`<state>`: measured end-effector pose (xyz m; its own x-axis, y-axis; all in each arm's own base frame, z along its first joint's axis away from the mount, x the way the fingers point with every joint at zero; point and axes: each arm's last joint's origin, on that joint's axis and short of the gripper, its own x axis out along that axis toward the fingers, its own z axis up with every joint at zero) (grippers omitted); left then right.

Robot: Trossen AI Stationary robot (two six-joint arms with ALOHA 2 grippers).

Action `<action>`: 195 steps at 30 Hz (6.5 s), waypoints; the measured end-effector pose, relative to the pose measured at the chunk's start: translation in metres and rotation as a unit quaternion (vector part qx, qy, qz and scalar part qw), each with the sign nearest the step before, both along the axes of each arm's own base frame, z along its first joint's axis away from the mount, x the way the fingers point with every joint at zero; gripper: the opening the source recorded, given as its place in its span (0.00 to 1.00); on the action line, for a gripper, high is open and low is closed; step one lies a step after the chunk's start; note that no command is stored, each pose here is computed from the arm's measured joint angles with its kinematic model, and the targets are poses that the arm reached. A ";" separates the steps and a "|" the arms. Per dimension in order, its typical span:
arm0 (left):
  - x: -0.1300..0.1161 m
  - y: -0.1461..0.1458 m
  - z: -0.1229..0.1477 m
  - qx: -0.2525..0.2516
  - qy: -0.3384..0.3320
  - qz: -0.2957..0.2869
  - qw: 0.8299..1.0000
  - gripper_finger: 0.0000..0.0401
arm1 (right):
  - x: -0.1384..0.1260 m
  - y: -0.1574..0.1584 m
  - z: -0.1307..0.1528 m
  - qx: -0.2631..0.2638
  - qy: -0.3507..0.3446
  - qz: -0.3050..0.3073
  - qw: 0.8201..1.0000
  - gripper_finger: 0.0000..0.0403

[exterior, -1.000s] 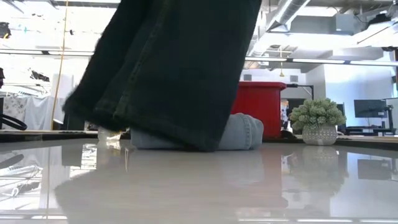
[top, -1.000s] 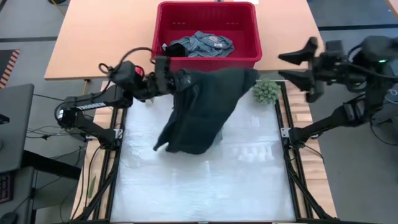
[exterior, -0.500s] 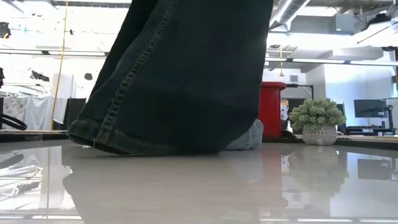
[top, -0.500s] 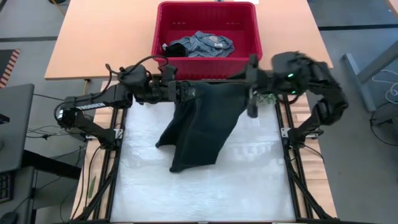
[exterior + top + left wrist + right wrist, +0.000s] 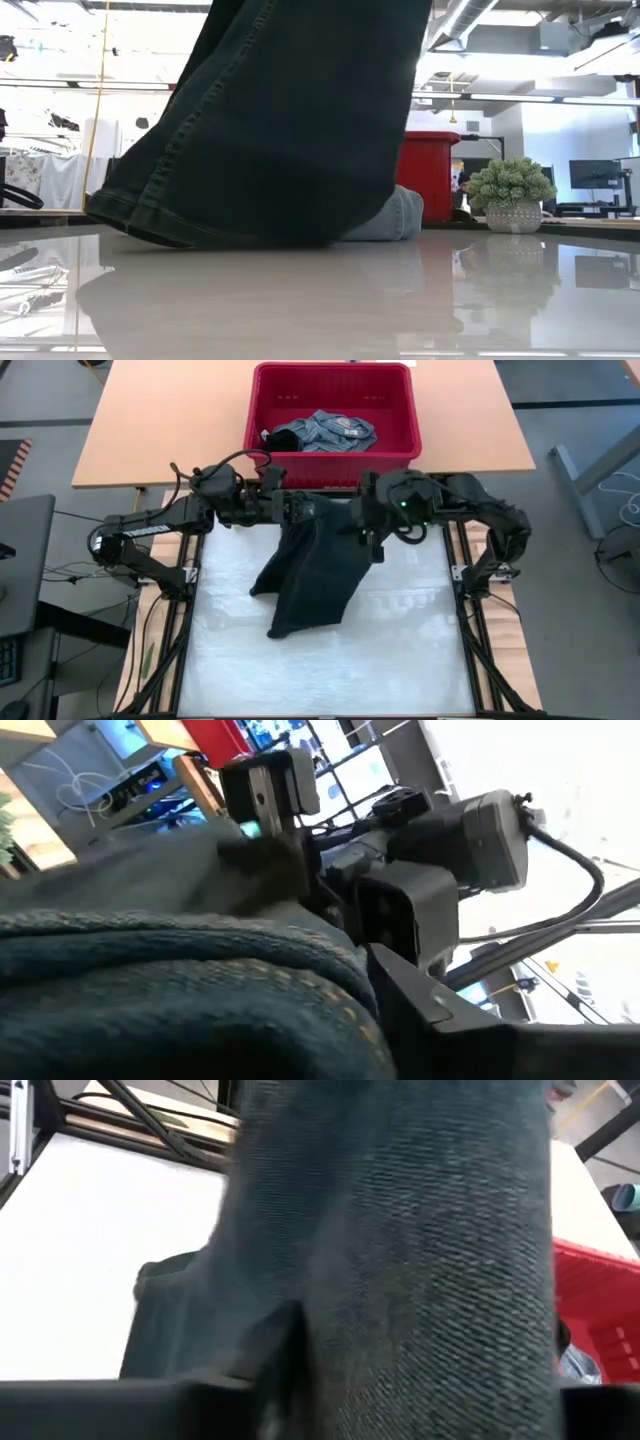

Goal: Fold Laundry from Bin
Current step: Fold the black pants from the red laundry bin

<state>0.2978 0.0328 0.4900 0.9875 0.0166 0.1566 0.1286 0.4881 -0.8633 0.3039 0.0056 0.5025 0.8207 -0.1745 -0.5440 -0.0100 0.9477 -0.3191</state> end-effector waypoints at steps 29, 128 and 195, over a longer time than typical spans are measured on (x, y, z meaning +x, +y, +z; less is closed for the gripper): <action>-0.096 0.024 0.016 0.185 0.101 0.070 0.975 0.30 | -0.112 -0.063 0.091 -0.295 -0.149 -0.280 0.901 0.09; 0.079 -0.146 -0.073 0.870 0.224 0.047 0.436 0.72 | -0.070 0.048 -0.044 0.348 0.213 -0.139 0.902 0.10; 0.037 -0.140 -0.009 0.690 0.021 0.041 0.723 0.01 | -0.113 0.123 -0.022 0.311 0.212 0.010 0.926 0.09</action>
